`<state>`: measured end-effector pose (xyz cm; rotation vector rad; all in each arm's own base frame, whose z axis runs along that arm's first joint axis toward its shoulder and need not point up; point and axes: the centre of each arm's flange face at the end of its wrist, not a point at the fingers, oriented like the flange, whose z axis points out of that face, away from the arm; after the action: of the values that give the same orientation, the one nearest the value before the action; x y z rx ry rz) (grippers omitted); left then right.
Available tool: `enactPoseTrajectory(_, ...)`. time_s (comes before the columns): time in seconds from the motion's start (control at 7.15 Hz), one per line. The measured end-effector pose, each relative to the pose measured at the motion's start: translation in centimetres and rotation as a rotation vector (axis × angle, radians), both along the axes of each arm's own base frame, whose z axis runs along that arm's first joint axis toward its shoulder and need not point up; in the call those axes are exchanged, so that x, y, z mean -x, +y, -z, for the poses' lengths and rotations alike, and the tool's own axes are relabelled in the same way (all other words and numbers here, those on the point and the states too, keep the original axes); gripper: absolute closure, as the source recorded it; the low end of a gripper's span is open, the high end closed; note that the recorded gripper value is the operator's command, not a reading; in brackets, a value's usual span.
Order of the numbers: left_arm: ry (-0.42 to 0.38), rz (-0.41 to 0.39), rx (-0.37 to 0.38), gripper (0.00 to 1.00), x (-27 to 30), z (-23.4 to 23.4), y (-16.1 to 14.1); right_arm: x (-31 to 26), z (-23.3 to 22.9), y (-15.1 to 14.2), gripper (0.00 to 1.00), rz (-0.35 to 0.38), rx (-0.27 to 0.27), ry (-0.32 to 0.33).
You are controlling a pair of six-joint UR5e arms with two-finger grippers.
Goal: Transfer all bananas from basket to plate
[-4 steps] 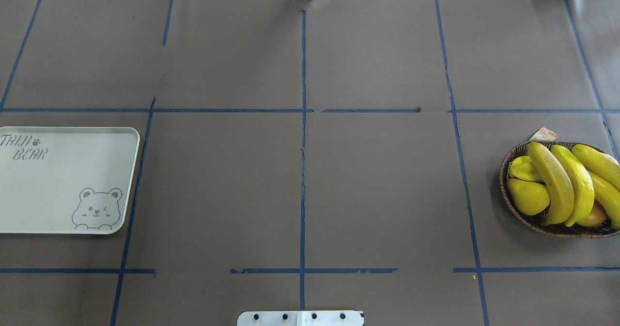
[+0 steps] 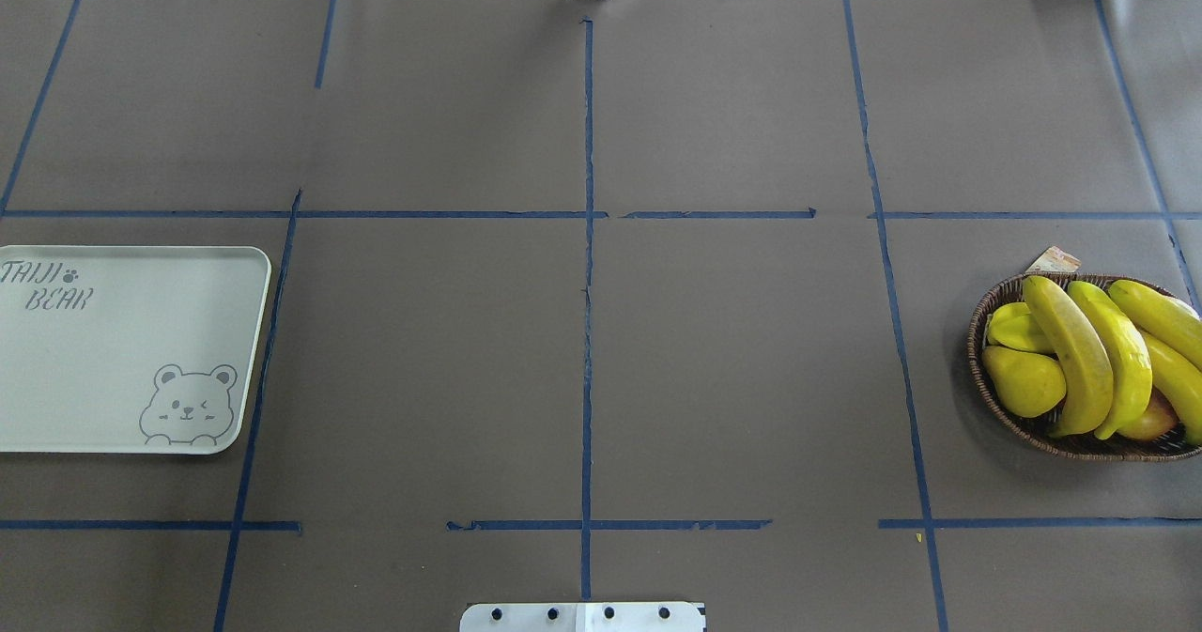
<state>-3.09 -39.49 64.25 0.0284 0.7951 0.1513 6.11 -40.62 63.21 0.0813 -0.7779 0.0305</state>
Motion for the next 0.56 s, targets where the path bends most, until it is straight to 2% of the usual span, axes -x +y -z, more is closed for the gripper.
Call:
enactPoseTrajectory(0.28, -0.001, 0.000, 0.001, 0.00, 0.0, -0.1, 0.0, 1.1, 1.6, -0.6, 0.00, 0.024, -0.059, -0.007)
enactPoseTrajectory(0.56, -0.002, 0.000, 0.004, 0.00, 0.0, -0.2, 0.0, 2.1, 6.0, -0.8, 0.00, 0.019, -0.119, -0.043)
